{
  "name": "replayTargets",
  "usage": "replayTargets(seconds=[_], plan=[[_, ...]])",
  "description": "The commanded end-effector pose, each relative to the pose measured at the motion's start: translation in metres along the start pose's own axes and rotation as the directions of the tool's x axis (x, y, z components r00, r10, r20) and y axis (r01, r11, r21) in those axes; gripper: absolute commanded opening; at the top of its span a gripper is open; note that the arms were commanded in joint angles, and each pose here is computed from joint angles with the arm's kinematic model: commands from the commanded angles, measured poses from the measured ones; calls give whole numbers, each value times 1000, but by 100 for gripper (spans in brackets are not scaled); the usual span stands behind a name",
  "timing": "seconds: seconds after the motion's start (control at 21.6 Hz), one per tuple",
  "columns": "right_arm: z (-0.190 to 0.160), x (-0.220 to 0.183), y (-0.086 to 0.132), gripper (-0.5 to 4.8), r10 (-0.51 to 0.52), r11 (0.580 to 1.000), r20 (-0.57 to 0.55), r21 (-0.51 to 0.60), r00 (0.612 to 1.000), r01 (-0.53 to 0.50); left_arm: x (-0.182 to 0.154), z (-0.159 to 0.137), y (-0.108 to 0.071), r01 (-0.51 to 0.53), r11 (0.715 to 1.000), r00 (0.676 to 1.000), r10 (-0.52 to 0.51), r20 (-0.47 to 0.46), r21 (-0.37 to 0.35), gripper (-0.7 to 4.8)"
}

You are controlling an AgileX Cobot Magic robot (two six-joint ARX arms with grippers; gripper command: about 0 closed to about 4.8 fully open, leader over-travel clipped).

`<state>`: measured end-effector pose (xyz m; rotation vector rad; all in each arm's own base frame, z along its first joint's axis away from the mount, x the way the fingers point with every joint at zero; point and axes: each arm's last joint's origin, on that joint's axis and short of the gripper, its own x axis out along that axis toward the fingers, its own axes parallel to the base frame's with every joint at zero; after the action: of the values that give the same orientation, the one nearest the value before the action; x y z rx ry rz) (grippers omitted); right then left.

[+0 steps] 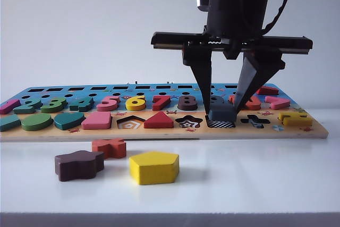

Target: Insert the cube into the slot.

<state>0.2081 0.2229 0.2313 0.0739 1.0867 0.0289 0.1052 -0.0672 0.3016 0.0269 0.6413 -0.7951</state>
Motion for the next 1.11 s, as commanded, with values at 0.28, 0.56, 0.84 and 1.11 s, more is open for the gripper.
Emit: replayTargets(seconds=[0.28, 0.56, 0.84, 1.11], plan=[[1, 8, 3, 3, -5, 1000, 1, -3, 1000, 5, -1, 2, -1, 5, 1000, 1000, -6, 18, 6, 17], [1, 9, 3, 6, -14, 1000, 10, -2, 1000, 14, -1, 2, -1, 6, 1000, 1000, -6, 19, 6, 17], [1, 9, 3, 78, -19, 1000, 10, -4, 1000, 19, -1, 2, -1, 5, 1000, 1000, -6, 19, 6, 17], [1, 9, 3, 154, -23, 1000, 6, -6, 1000, 23, -1, 2, -1, 6, 1000, 1000, -6, 19, 6, 17]])
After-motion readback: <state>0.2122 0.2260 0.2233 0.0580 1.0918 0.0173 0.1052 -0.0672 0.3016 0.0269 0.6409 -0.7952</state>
